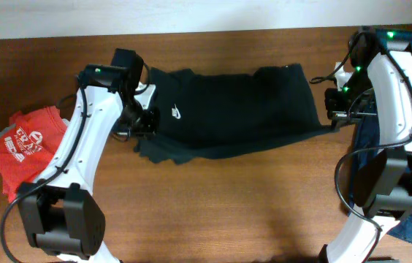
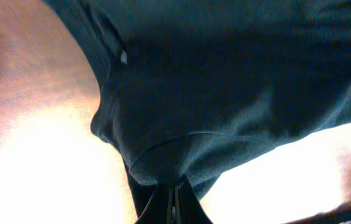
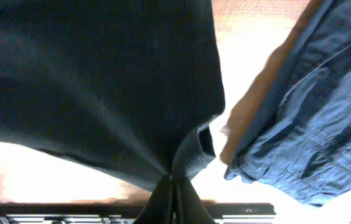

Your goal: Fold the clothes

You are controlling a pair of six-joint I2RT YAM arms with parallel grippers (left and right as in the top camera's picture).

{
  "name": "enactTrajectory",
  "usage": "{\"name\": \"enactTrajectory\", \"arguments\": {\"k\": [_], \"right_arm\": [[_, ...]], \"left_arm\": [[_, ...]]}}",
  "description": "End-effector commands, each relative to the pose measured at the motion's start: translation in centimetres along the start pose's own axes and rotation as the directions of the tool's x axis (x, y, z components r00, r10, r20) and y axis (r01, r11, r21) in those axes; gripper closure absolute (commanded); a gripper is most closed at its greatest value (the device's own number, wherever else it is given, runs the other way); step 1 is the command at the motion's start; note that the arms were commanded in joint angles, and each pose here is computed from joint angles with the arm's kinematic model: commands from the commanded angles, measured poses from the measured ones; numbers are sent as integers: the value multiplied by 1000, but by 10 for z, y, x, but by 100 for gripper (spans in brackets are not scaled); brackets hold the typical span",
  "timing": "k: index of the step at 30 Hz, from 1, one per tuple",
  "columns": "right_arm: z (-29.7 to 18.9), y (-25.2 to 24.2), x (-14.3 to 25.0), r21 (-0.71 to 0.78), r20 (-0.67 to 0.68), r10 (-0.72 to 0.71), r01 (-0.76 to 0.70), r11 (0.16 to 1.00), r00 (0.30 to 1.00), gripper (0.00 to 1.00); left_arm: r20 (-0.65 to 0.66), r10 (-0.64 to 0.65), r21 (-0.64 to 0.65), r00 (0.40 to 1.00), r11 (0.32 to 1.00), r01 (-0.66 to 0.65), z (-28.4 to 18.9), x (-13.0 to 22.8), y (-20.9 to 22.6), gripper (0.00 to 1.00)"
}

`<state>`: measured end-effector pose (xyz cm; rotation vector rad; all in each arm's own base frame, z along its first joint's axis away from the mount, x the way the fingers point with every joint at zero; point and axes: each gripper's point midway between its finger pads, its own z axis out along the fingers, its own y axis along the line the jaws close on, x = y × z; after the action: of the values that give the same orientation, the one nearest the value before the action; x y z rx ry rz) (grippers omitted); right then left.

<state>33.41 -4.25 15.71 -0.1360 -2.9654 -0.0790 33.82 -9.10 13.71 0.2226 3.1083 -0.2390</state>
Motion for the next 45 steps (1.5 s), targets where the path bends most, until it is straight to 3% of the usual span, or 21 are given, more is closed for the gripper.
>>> {"name": "enactTrajectory", "arguments": {"k": [1, 9, 14, 18, 21, 23, 27, 36, 45], "right_arm": [[17, -1, 17, -14, -82, 23, -24, 1000, 996, 96], [67, 0, 48, -16, -228, 38, -43, 999, 973, 96], [73, -1, 51, -11, -217, 45, -49, 999, 975, 96], [66, -2, 31, -9, -100, 42, -43, 999, 994, 96], [56, -2, 3, -15, 24, 38, -38, 999, 999, 96], [53, -1, -14, -22, 95, 36, -34, 999, 995, 96], [51, -2, -35, -20, 177, 30, -27, 999, 984, 96], [41, -1, -74, -31, 335, 21, -11, 999, 942, 96], [40, -1, -93, -26, 396, 13, -3, 1000, 918, 96]], "left_arm": [[-55, -14, 9, 998, 1000, 14, 10, 13, 1, 100], [-221, -40, 7, 974, 999, 43, 6, 54, 0, 100], [-277, -49, 8, 960, 999, 53, 3, 68, -1, 100], [-184, -38, 16, 982, 999, 41, 8, 45, -1, 100], [-34, -35, 22, 999, 999, 36, 12, 8, -1, 100], [77, -76, -8, 994, 997, 77, 12, -19, 5, 100], [167, -92, -47, 982, 994, 101, 9, -40, 13, 100], [196, -145, -140, 970, 975, 174, 22, -53, 33, 99], [151, -153, -150, 977, 973, 176, 52, -59, 37, 99]]}}
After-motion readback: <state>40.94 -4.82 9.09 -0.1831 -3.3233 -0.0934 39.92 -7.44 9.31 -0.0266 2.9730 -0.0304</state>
